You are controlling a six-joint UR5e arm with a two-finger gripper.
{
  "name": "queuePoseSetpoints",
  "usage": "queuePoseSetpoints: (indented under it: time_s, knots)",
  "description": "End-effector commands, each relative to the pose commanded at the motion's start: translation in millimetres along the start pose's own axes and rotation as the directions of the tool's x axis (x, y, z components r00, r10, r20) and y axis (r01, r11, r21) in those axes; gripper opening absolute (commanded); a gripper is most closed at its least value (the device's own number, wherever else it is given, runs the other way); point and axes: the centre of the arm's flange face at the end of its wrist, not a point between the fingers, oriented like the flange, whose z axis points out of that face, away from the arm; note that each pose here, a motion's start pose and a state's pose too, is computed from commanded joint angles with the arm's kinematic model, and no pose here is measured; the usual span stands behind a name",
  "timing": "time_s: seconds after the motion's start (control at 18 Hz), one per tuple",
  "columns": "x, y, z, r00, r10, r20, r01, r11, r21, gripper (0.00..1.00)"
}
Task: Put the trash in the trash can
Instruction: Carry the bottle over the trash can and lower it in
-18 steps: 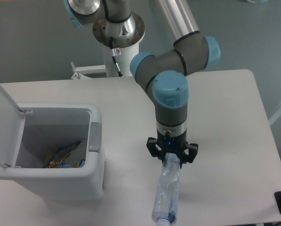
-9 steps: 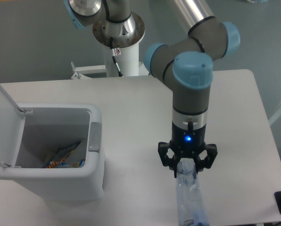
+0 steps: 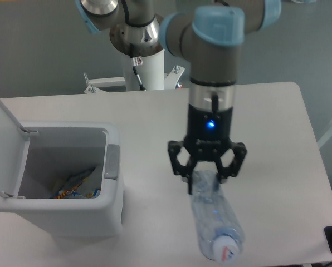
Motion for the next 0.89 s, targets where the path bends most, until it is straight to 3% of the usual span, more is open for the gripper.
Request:
queuePoseSetpoints:
  time_s: [0.39, 0.89]
  knots:
    - [91, 12, -6, 0.991, 0.089, -0.096, -0.090, 0.996, -0.008, 0.47]
    - [159, 39, 10, 0.972, 0.121, -0.199, -0.134, 0.990, -0.050, 0.48]
